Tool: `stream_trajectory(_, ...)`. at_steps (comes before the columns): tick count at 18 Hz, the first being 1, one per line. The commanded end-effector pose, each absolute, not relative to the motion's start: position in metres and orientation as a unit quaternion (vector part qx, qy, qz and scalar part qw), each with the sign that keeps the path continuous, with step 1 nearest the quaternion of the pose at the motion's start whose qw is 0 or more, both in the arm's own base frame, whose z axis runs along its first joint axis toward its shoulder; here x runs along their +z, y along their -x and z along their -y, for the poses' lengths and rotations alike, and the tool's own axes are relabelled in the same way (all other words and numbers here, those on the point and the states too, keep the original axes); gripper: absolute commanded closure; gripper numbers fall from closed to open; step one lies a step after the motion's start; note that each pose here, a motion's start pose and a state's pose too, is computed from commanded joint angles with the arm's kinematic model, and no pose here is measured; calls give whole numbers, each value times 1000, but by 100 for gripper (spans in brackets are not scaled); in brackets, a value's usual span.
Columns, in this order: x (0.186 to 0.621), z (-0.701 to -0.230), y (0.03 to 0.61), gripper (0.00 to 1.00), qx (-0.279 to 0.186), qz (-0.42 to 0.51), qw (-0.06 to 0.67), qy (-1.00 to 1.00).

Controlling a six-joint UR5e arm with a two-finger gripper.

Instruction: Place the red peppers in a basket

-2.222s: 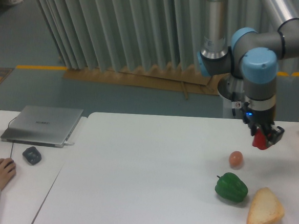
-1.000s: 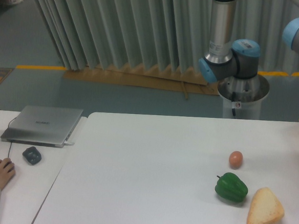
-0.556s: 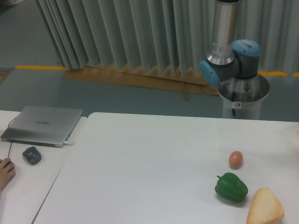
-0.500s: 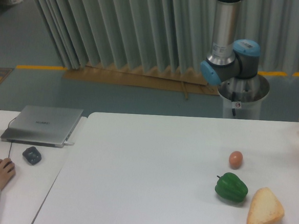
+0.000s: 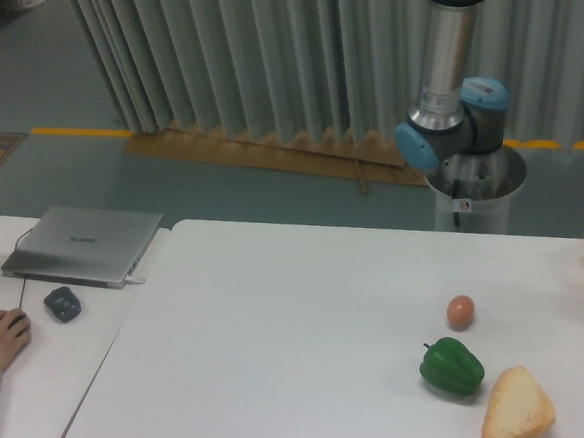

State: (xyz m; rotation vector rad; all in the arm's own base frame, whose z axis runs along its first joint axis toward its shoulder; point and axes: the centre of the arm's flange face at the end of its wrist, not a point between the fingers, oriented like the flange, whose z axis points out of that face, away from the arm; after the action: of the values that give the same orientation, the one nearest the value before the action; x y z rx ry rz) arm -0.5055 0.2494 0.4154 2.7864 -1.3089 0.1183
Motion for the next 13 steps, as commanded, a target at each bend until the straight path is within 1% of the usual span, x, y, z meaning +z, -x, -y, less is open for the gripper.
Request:
stream_trajectory(8,417,-256,503,0,33,424,10,-905)
stream_trajectory(13,429,-283,482,0,21,394,5,-919)
